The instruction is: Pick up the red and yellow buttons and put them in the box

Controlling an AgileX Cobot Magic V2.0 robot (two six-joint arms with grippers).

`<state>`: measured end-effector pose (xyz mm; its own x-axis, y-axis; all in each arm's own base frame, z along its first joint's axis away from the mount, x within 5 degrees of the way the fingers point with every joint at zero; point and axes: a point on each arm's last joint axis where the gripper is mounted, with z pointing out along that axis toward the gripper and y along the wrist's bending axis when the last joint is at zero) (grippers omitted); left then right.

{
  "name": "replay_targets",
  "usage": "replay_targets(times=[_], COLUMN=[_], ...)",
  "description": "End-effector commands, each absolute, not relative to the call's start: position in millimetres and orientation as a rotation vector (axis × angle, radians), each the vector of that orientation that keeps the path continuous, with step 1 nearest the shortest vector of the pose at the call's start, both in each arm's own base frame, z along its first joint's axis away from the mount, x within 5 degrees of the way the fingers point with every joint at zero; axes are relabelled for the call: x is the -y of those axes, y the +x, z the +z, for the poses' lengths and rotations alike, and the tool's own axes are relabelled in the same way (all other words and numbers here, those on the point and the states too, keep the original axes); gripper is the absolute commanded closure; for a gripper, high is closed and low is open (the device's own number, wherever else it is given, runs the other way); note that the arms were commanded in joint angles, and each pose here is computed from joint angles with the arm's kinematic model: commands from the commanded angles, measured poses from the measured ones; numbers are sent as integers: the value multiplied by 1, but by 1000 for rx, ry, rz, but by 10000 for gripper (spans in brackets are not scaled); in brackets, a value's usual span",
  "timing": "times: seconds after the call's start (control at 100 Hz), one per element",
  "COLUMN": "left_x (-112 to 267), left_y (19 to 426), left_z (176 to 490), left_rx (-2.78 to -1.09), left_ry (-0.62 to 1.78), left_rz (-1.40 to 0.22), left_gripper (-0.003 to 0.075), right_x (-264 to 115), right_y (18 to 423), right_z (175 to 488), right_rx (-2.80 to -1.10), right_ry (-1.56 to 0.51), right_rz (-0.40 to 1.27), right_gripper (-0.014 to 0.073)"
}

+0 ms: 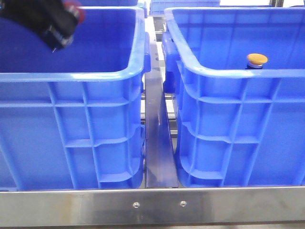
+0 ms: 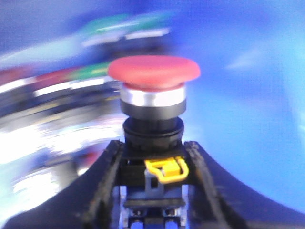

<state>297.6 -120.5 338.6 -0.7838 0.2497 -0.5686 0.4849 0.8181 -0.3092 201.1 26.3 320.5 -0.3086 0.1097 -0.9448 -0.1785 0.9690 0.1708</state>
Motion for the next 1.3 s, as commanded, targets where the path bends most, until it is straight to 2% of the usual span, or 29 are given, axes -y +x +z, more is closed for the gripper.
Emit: replay_targets(times=[0.0, 0.34, 0.54, 0.64, 0.71, 0.85, 1.02, 1.22, 1.29], left_x=[134, 204, 214, 214, 214, 214, 214, 214, 214], left_y=[279, 231, 221, 221, 221, 221, 221, 221, 221], left_z=[370, 373, 373, 373, 373, 373, 373, 373, 373], left_rx=[-2313, -2172, -2150, -2150, -2151, -2151, -2151, -2151, -2151], left_ry=[649, 1073, 1122, 1122, 1124, 1124, 1124, 1124, 1124], left_rz=[-693, -774, -793, -793, -794, -794, -794, -794, -794], left_gripper=[713, 713, 713, 713, 713, 713, 713, 713, 713], right_x=[-24, -24, -24, -28, -36, -55, -76, -96, -102], right_y=[200, 200, 200, 199, 198, 201, 221, 244, 248], right_z=[333, 333, 334, 336, 343, 361, 367, 367, 366], right_rx=[-1810, -1811, -1809, -1814, -1824, -1885, -2071, -2145, -2152], right_ry=[-24, -24, -9, -16, -80, -137, -154, -249, -270], right_rz=[278, 281, 294, 354, 434, 721, 1095, 1371, 1417], right_gripper=[17, 17, 17, 17, 17, 17, 17, 17, 17])
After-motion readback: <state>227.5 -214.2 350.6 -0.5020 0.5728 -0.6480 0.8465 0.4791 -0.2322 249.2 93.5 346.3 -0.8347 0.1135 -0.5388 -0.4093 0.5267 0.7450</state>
